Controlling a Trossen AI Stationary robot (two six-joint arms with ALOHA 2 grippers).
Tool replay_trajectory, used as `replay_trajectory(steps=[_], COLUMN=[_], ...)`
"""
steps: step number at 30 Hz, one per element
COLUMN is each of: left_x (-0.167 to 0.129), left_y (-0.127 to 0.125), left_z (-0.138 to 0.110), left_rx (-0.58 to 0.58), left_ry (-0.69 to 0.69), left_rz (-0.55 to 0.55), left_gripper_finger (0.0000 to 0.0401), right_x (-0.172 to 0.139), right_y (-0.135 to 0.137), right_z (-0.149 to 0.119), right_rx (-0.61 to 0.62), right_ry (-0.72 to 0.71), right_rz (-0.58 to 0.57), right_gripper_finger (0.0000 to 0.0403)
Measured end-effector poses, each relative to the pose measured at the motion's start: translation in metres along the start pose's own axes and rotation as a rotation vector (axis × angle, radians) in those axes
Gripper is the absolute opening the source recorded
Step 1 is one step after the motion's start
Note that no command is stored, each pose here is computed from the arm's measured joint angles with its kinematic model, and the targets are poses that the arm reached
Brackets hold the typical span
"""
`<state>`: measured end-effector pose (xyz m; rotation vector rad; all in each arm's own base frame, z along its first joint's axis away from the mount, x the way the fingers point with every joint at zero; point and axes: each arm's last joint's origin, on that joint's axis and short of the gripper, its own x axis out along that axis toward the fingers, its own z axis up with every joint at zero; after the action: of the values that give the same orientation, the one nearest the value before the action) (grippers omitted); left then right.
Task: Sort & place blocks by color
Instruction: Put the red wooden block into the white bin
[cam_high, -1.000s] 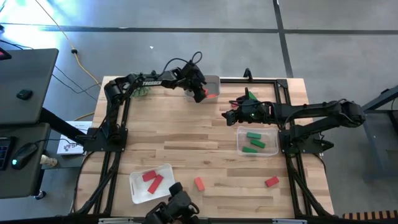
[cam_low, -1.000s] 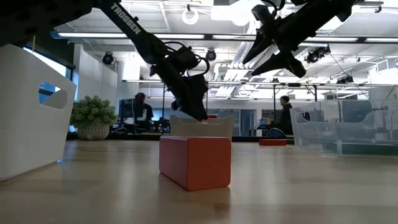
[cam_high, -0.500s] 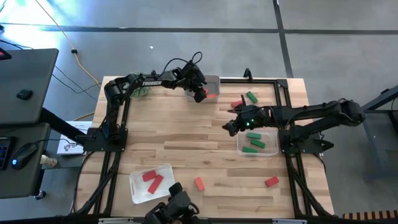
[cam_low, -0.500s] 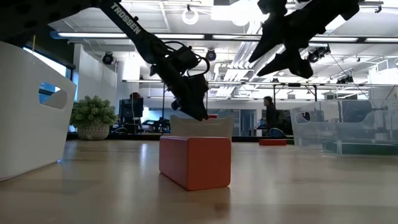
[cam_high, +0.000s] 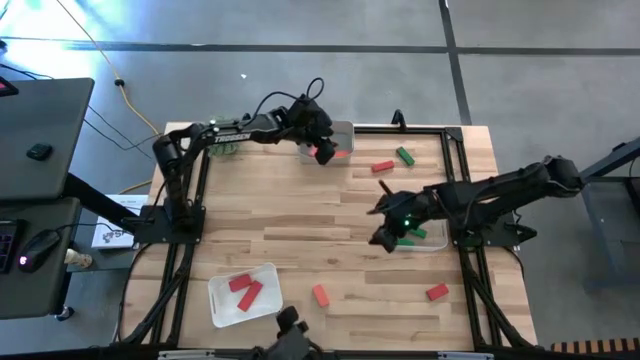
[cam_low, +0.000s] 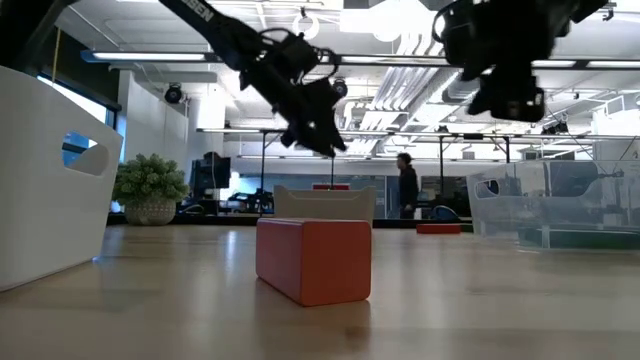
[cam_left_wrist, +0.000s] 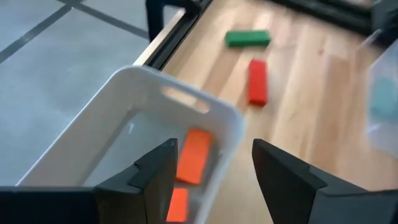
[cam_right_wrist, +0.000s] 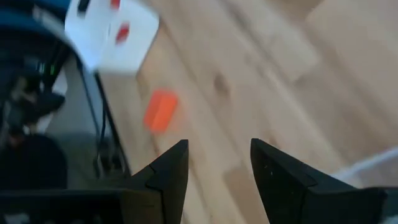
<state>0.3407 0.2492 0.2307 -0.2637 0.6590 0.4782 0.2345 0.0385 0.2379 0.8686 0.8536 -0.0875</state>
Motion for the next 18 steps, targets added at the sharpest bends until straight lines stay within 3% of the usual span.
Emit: replay_trajectory(steps=[11, 18], left_x=[-0.036, -0.052], left_y=[-0.059, -0.096], left_z=[0.010, 0.004], left_rx=[0.019, -0.005], left_ry=[0.013, 0.085], left_rz=[-0.102, -0.166], left_gripper_finger=[0.0196, 0.0196], right_x=[0.000, -0.002], right_y=[0.004, 0.009], right_z=[-0.040, -0.068], right_rx=[-0.146, -0.323], right_ry=[0.313, 0.448], right_rz=[-0.020, -0.041], right_gripper_finger=[0.0161, 0.0161])
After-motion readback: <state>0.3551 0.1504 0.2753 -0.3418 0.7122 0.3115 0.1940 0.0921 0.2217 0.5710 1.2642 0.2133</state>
